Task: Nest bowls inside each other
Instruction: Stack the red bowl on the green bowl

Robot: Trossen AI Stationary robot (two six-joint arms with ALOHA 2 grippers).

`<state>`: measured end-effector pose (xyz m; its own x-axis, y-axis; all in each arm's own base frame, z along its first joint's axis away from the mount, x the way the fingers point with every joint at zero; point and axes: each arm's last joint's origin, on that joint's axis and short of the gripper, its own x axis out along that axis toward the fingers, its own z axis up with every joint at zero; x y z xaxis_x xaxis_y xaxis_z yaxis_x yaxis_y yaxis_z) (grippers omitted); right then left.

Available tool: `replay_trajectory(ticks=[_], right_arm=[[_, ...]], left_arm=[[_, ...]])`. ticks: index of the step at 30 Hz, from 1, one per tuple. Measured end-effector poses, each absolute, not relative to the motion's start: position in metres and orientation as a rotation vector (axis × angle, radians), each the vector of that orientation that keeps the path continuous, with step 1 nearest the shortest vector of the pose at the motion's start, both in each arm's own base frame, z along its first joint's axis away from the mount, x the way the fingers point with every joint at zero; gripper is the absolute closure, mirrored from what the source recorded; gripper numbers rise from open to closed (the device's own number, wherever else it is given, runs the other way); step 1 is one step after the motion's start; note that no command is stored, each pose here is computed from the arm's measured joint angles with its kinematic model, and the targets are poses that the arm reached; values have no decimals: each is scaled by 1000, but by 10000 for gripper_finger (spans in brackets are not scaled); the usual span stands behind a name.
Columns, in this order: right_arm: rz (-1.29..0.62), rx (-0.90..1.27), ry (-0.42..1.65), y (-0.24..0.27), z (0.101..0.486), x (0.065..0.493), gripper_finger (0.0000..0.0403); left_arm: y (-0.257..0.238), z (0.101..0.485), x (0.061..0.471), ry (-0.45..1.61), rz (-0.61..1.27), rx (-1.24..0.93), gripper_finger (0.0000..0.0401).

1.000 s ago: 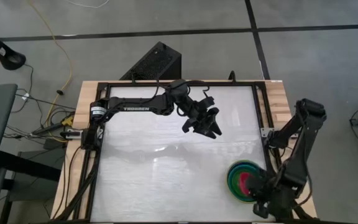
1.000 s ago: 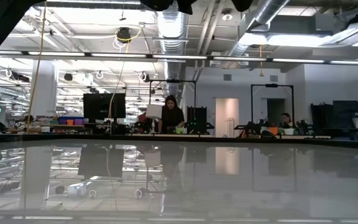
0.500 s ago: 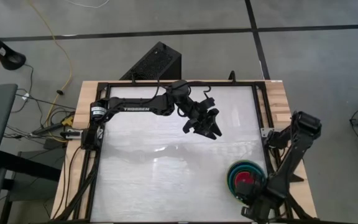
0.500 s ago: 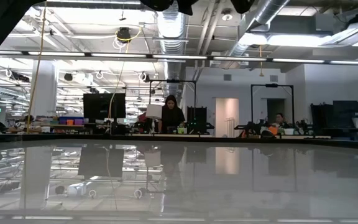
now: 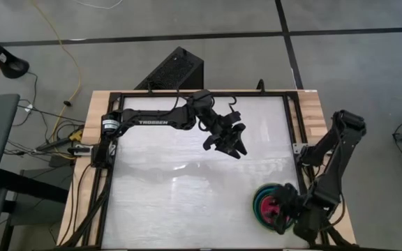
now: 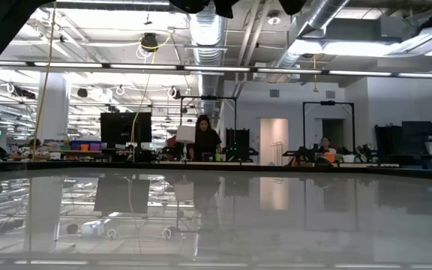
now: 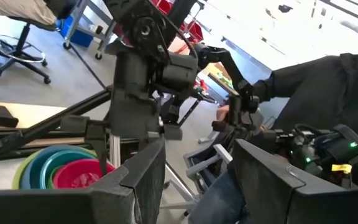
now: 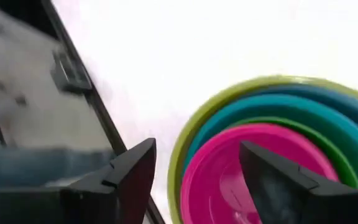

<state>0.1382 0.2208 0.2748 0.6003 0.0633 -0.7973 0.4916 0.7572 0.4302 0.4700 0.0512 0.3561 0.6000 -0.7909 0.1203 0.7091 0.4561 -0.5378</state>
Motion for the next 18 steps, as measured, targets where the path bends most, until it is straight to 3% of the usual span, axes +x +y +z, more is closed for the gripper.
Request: replay_trajectory(ticks=[3, 5, 11, 13, 18], right_arm=[[-359, 713, 855, 210, 280, 129, 158], [-432, 709, 869, 202, 279, 125, 194], [-558, 692, 892, 194, 275, 112, 369], [-589, 693, 894, 195, 273, 110, 383], [-668, 698, 934, 198, 263, 110, 367]], left_arm=[[54, 356, 469, 156, -931, -582, 225], [55, 356, 469, 160, -938, -580, 225], [55, 356, 469, 168, -954, -576, 225], [55, 356, 468, 171, -959, -575, 225], [55, 356, 468, 170, -960, -574, 225]])
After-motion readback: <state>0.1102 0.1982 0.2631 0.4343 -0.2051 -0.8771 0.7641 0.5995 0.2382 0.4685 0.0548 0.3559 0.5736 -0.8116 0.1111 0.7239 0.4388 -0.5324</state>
